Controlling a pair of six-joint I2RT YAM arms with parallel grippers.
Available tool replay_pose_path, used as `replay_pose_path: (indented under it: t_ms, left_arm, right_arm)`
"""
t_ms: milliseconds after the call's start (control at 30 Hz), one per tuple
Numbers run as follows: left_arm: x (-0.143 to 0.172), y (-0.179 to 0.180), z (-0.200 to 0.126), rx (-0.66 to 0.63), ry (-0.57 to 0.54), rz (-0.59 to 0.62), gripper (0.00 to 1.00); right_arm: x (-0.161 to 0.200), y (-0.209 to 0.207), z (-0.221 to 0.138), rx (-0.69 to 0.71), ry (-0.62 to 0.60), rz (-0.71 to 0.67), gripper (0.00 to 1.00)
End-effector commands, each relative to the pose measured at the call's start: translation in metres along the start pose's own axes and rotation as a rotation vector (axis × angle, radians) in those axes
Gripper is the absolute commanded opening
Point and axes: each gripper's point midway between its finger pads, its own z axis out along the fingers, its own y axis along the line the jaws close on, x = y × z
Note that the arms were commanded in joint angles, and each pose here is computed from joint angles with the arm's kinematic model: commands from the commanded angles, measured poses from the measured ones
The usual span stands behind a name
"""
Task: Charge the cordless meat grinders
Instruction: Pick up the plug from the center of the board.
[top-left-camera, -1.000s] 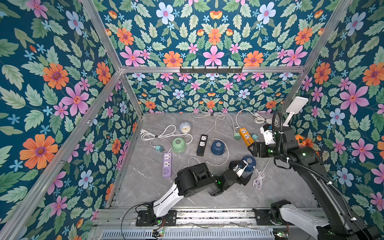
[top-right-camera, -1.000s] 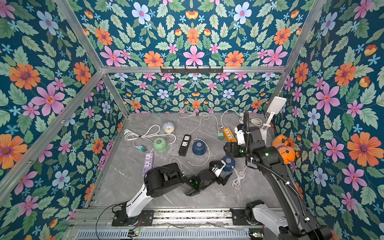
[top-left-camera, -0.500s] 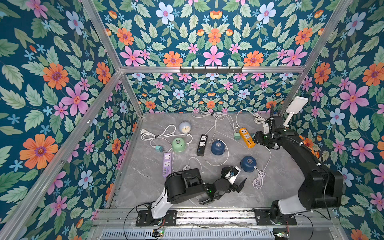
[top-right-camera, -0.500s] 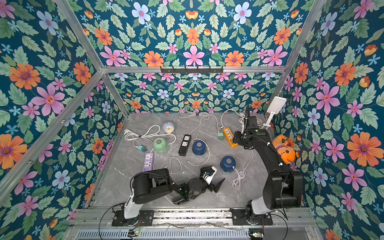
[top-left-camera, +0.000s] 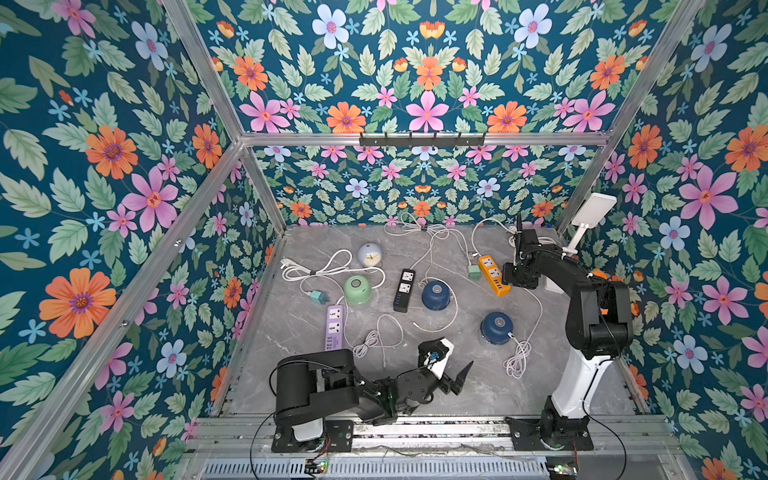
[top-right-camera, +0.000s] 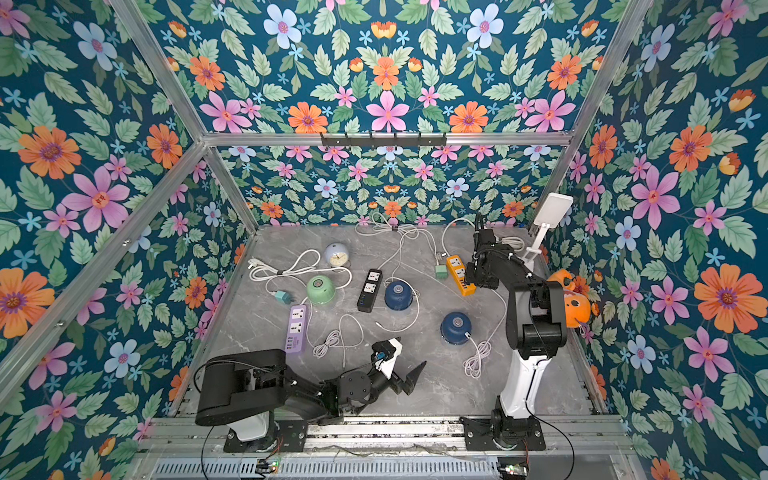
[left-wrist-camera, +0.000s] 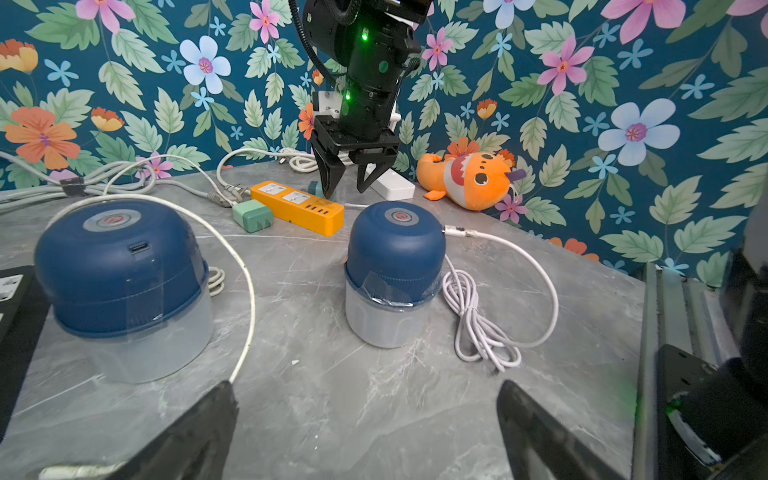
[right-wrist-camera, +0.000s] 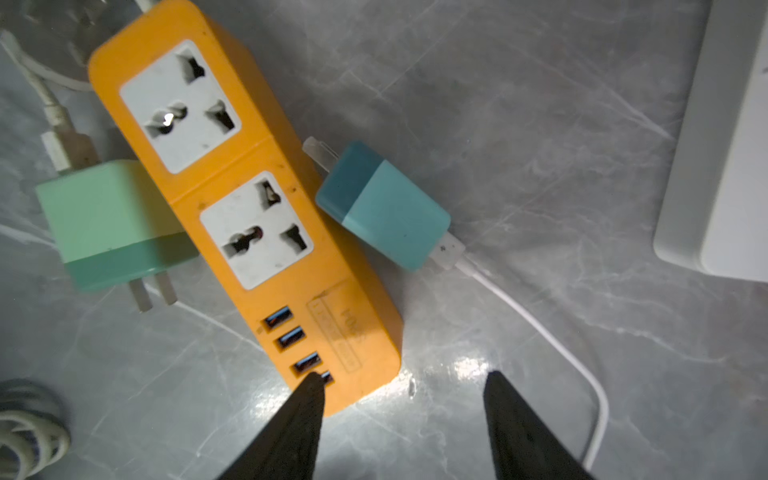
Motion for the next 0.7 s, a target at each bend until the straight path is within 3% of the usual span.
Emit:
replay_pose_path:
  t_ms: [0, 667]
  left_arm:
    - [-0.001, 0.008, -0.004, -0.031, 0.0, 0.001, 0.97]
    - [0.008, 0.01, 0.001, -0.055, 0.018, 0.01, 0.99]
  right_arm:
    - [-0.003, -0.008, 0.003, 0.04, 0.015, -0.025, 0.62]
    - [-0.038, -0.013, 0.035, 0.048, 0.046, -0.05, 0.56]
